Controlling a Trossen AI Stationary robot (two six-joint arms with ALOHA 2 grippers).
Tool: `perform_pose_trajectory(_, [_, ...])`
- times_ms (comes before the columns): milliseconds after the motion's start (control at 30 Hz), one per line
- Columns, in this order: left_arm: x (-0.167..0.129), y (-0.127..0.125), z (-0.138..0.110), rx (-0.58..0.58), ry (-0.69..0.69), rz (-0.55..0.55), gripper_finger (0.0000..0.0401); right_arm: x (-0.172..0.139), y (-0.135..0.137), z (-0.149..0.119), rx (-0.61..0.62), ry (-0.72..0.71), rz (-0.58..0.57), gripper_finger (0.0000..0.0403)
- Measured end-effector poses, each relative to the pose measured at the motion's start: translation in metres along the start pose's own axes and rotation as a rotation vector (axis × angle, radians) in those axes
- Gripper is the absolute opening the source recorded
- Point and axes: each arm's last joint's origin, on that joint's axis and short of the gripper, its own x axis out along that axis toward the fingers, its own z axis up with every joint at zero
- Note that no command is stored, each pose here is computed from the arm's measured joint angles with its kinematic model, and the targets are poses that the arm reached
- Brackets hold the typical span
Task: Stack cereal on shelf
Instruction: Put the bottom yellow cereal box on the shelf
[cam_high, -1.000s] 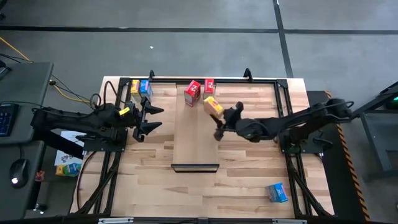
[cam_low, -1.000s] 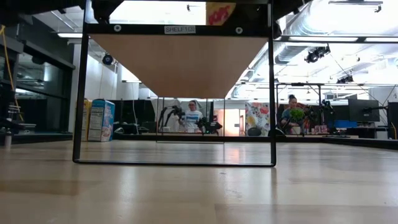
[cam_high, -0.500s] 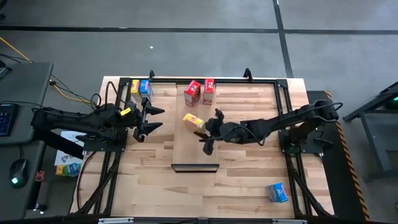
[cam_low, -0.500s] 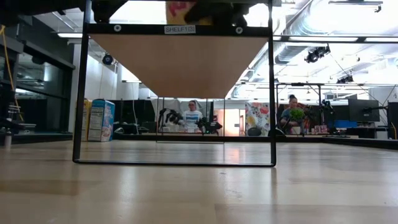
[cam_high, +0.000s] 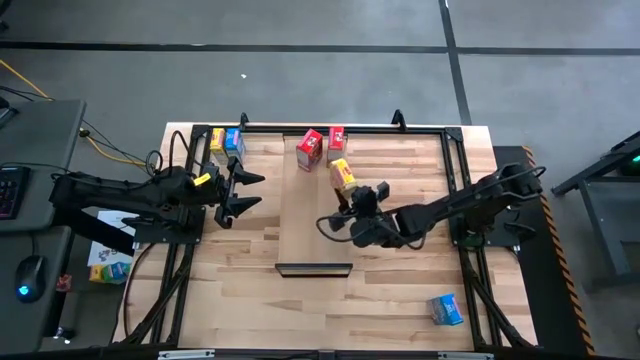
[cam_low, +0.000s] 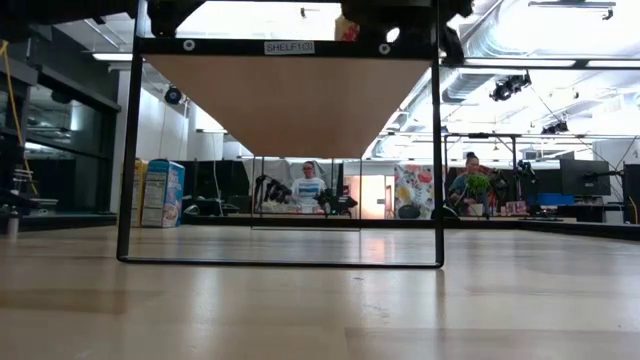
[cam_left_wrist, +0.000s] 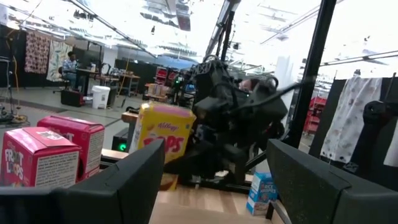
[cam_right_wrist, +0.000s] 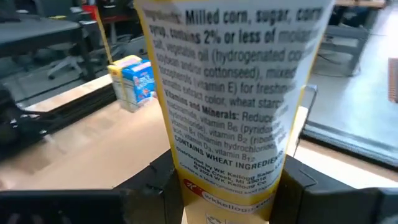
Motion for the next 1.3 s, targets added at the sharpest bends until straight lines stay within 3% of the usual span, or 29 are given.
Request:
perform_pose_trajectory(233, [0.000,0.000,0.000,0.000,-0.002,0.000,0.0271,0.011,0.006,-0.023,0.034,-0.054,-0.105,0.0154])
perform_pose_trajectory(800, [0.000,0.000,0.000,0.000,-0.002,0.000,0.0271,0.029,0.003,-0.022,0.220,0.015,-0.051,0.0154])
perform_pose_trajectory(1133, [0.000,0.000,0.000,0.000,-0.001,0.000,0.0271,0.046,-0.005,-0.018,0.213,0.077,-0.032,0.0154])
perform_pose_trajectory(1300, [0.000,0.000,0.000,0.000,-0.001,0.000,0.0271,0.046,-0.005,-0.018,0.111,0.090,-0.014,0.0154])
